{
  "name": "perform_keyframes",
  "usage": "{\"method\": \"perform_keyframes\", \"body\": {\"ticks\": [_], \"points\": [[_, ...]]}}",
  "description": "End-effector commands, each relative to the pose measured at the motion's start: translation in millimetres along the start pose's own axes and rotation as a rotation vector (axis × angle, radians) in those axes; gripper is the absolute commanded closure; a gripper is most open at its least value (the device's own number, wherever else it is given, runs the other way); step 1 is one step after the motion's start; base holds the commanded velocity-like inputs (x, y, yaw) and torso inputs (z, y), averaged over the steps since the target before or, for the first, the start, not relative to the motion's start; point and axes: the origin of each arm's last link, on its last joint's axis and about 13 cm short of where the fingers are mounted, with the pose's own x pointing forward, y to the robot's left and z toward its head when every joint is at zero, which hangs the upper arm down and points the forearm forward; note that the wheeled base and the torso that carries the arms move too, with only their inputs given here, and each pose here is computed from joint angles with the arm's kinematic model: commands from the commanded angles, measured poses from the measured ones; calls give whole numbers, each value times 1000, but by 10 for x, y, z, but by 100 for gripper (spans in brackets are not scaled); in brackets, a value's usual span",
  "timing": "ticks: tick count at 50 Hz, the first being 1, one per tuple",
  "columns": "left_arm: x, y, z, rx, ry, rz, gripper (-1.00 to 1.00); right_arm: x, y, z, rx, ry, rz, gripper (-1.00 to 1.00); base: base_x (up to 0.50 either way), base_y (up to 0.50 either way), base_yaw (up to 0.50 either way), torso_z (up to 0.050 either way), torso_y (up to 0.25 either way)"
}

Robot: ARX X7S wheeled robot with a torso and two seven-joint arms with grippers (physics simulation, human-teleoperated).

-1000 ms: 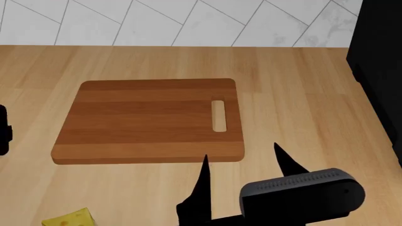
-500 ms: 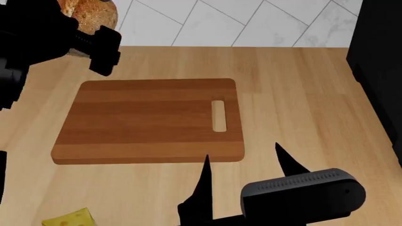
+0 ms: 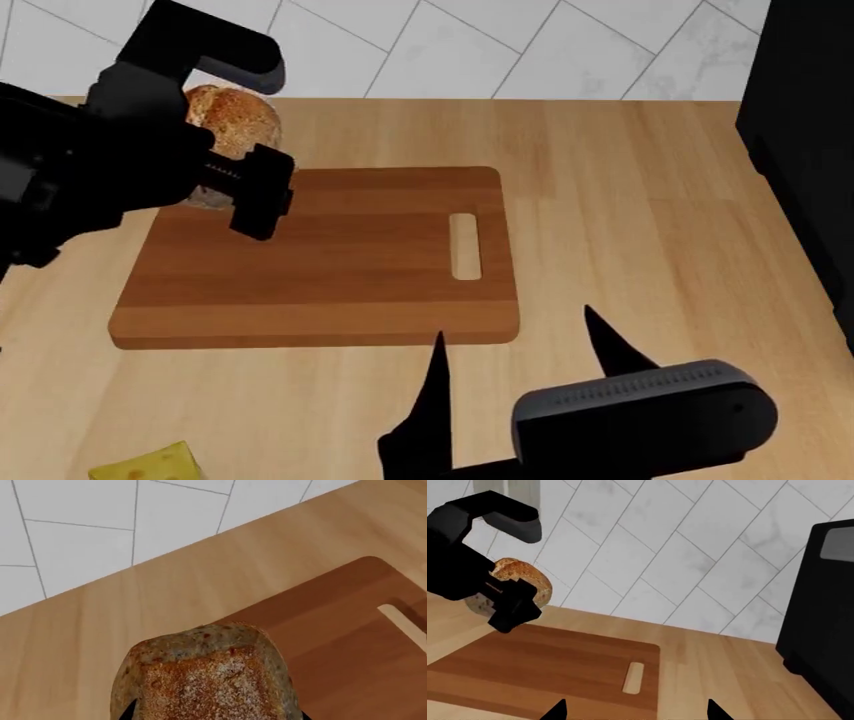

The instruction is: Place the bread and cheese on the cutting board.

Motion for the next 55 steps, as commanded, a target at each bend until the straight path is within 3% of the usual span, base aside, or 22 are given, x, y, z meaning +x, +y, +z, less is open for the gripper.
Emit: {"method": "perform_keyframes", "body": {"ticks": [1,9,15,30,31,45,55], "points": [[-66,-54,-163,-44,40,-106,100,33,-9,3,29,-7,-8,-100,0,0,0,0,0],[-76,-82,-280,-54,85,-135,100,37,2,-4,28,-4,-3,-100,0,0,0,0,0],[50,-106,-357,-56,119,-146,100,30,-11,-4,26,-4,-7,-100,0,0,0,0,0],[114,-111,-367,-66,136,-150,100,15,-14,29,31,-10,-5,-100,0,0,0,0,0],[112,-108,-373,-66,137,-150,-100,14,-8,33,32,-10,-1,-100,0,0,0,0,0],[84,-104,-351,-61,133,-146,-100,-5,-24,66,37,-16,-3,-100,0,0,0,0,0],[-2,-1,-187,-71,86,-118,-100,-11,-6,63,39,-14,10,-100,0,0,0,0,0]]}}
